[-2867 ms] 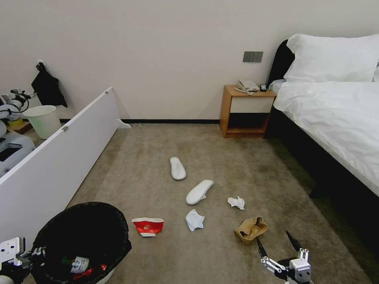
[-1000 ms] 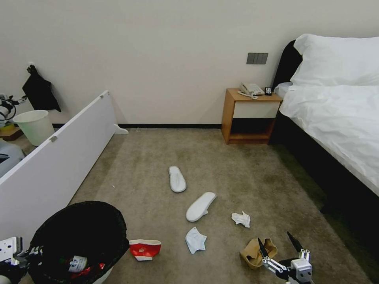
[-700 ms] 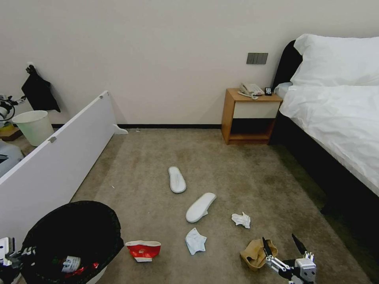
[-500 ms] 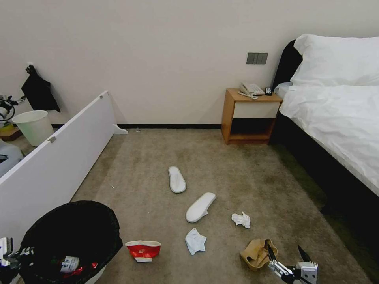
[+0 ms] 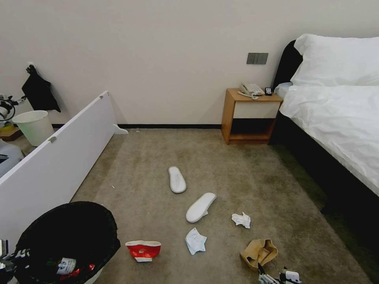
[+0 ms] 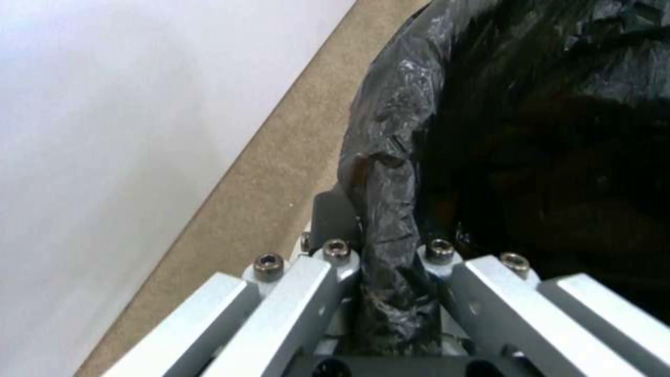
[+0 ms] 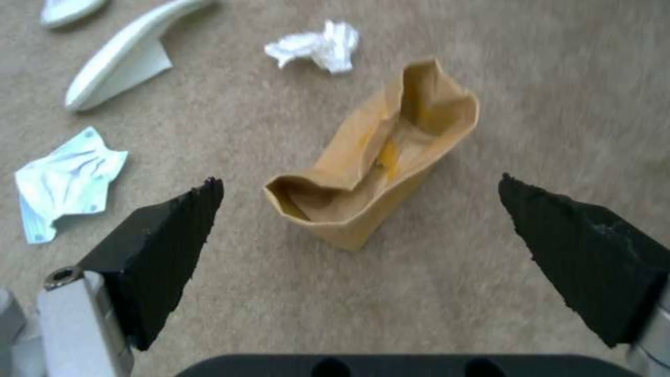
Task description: Pick up the trash bin, then pick up the garbage from the floor and place it into the trash bin.
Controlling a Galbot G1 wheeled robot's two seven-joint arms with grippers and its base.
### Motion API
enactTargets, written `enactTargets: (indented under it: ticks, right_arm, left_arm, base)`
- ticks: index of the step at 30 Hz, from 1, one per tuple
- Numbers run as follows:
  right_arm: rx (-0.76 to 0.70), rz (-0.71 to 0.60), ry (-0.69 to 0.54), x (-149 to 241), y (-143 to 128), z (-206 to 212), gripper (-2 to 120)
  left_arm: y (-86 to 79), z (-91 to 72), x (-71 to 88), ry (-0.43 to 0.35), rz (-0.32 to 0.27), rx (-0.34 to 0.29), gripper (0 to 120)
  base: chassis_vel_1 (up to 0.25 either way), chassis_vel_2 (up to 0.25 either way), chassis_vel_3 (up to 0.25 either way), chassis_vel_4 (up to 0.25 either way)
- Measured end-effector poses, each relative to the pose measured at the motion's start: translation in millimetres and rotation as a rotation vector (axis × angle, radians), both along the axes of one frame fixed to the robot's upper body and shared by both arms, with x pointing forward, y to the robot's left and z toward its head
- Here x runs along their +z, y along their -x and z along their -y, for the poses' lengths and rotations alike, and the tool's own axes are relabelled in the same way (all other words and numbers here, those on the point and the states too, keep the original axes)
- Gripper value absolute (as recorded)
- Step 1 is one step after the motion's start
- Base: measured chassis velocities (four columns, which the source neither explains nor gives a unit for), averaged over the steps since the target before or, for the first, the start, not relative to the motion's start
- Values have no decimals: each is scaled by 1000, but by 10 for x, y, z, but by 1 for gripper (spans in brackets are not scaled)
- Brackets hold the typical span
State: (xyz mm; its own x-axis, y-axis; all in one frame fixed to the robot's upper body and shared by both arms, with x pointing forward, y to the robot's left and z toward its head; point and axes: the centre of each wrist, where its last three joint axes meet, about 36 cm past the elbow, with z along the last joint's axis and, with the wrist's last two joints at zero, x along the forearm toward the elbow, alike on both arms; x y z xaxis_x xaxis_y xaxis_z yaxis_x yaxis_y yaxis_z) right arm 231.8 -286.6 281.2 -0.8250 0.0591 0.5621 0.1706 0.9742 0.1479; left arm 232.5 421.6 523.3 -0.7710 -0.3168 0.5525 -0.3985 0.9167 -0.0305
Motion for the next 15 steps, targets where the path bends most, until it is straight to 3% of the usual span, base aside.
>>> enactTargets:
  ticks: [15]
  right_arm:
    - [-110,-2,-125,-162,-544,168,100]
  left_arm:
    - [22,33,10,0,0,-1,3]
  base:
    - [0,0,0,0]
